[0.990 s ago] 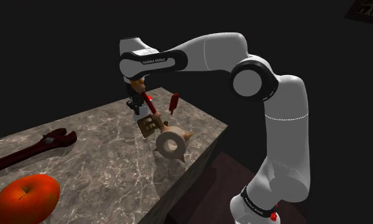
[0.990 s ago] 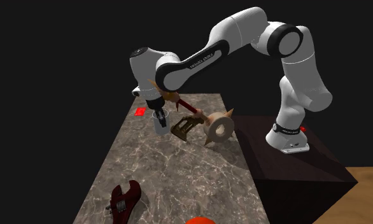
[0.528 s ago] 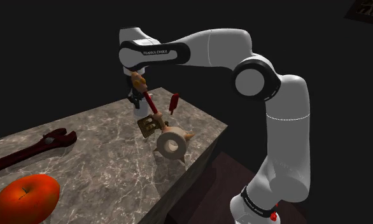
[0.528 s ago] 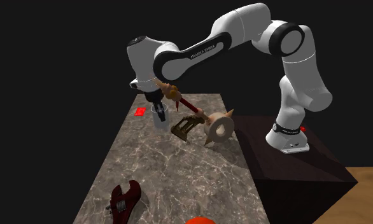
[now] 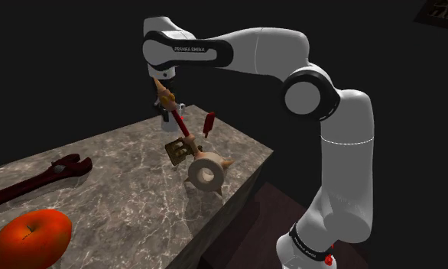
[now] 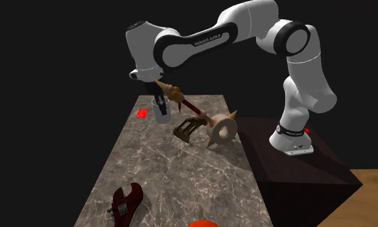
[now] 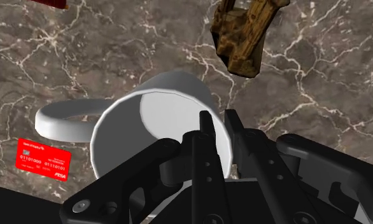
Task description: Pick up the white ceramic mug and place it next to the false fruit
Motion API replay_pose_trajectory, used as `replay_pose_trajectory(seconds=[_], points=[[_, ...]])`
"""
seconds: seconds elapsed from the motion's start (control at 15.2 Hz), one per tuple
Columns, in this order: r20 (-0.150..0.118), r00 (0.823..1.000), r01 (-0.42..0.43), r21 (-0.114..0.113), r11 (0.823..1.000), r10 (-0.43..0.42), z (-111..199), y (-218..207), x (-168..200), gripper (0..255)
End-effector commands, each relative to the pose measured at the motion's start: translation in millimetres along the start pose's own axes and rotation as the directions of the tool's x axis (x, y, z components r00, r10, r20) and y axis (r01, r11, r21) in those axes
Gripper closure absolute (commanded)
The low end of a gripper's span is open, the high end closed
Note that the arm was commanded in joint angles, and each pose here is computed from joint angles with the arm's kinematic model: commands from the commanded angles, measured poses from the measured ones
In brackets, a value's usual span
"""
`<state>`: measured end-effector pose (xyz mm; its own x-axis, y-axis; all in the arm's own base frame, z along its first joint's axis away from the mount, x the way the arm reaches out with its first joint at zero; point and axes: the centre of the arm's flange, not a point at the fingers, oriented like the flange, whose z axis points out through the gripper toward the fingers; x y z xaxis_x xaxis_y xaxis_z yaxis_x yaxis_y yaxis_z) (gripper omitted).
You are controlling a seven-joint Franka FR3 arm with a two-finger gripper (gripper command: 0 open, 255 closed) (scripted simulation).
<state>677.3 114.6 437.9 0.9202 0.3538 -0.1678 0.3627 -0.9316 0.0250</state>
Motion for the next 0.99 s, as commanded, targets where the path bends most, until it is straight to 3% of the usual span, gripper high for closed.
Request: replay_pose_trajectory(seconds=[0.0,0.92], points=[[0.001,1.000,0.000,0.000,1.000,0.000,-9.2,-0.4,-2.1,255],[0.001,1.000,0.000,0.000,1.000,0.000,-82.1,1.4,-14.5,255]])
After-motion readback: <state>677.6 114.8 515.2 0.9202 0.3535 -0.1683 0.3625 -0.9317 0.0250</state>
